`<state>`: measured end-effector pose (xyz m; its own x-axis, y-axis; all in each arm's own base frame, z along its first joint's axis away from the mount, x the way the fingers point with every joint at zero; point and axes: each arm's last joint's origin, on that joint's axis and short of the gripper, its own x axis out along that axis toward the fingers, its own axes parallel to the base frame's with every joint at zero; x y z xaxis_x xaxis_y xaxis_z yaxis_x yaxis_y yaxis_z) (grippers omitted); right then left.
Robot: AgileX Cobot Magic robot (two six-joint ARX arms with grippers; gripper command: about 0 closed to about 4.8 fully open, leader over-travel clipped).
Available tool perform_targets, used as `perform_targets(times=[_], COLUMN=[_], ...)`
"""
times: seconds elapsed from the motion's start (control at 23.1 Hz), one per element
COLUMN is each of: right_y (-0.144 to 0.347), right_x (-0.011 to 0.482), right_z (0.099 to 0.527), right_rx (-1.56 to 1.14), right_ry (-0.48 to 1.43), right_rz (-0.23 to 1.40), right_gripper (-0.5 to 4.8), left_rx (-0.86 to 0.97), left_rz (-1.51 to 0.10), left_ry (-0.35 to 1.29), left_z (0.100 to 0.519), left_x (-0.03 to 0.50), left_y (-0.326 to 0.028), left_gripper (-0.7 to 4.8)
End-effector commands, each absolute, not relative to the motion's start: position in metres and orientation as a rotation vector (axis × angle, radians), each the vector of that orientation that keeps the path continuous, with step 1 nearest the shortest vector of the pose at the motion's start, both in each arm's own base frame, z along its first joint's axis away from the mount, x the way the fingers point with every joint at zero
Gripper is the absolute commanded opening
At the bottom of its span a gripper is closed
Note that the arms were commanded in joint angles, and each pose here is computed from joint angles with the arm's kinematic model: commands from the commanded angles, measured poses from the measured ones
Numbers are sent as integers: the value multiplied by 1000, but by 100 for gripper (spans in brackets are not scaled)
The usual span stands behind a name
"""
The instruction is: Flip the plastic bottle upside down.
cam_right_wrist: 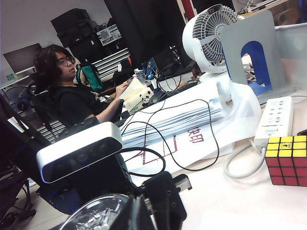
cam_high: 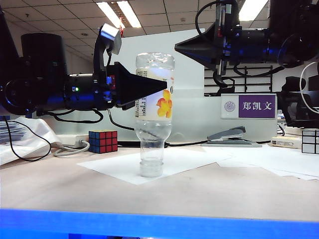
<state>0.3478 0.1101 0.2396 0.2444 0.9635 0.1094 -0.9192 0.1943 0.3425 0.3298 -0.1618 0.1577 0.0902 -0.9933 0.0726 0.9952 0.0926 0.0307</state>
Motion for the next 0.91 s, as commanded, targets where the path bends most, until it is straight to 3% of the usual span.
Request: perform_targets(times=[0.04, 0.22, 0.91], right_y=[110, 110, 111], right_x=[347, 347, 347], right_z=[243, 243, 243], right_rx=[359, 359, 369], right_ry=[119, 119, 127], right_rz=[1335, 1335, 1336], right_gripper=[-9, -9, -9], left_rx=[-45, -58, -97], left_rz=[-1485, -1469, -1418], left_ry=[-82, -134, -194], left_z=[160, 168, 191], left_x=[330, 329, 328], left_y=[-162, -161, -159], left_gripper=[410, 477, 479])
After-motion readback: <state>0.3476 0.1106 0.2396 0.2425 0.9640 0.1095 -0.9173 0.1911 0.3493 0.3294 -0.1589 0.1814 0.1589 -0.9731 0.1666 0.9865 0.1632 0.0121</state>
